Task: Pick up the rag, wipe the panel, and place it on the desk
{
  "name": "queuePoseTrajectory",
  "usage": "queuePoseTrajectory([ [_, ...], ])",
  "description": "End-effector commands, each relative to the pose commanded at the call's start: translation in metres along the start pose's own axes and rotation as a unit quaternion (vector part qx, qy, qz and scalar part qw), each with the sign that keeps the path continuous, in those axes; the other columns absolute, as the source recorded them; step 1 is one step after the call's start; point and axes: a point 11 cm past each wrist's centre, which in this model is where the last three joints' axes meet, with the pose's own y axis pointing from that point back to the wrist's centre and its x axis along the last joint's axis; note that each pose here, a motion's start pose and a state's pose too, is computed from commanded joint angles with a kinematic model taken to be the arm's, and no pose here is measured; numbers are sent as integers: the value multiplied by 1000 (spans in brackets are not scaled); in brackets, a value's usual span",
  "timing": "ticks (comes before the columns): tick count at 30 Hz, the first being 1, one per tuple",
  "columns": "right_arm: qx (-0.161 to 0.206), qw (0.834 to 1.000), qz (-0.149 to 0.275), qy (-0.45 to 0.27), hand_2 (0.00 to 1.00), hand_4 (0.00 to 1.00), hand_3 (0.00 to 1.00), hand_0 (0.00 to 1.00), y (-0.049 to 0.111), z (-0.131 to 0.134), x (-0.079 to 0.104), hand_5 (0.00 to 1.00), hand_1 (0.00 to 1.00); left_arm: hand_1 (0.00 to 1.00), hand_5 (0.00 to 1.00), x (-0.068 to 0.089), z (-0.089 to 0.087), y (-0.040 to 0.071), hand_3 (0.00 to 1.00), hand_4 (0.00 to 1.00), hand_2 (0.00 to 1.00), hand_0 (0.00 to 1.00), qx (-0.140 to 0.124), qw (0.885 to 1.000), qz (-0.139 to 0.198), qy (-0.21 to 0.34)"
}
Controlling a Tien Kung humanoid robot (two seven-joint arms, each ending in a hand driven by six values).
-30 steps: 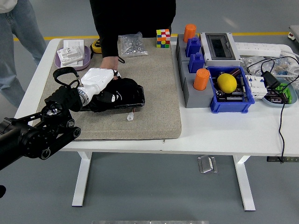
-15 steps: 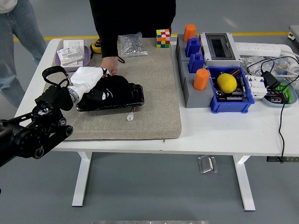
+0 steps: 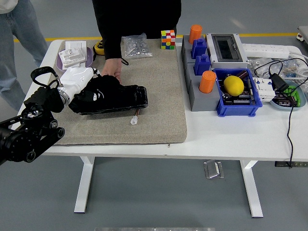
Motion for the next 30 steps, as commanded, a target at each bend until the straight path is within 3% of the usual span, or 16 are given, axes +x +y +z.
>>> queuePoseTrajectory([
  [14,-1,1000,-1,-2,688,978,595,719,0,1,0,423,640,144,2,2,-26,6,356,236,453,219,22,1000,3,-14],
  [30,1,1000,-2,-6,688,981,596,720,0,0,-1,424,639,142,2,5,-37,7,355,237,453,219,32,999,6,-21],
])
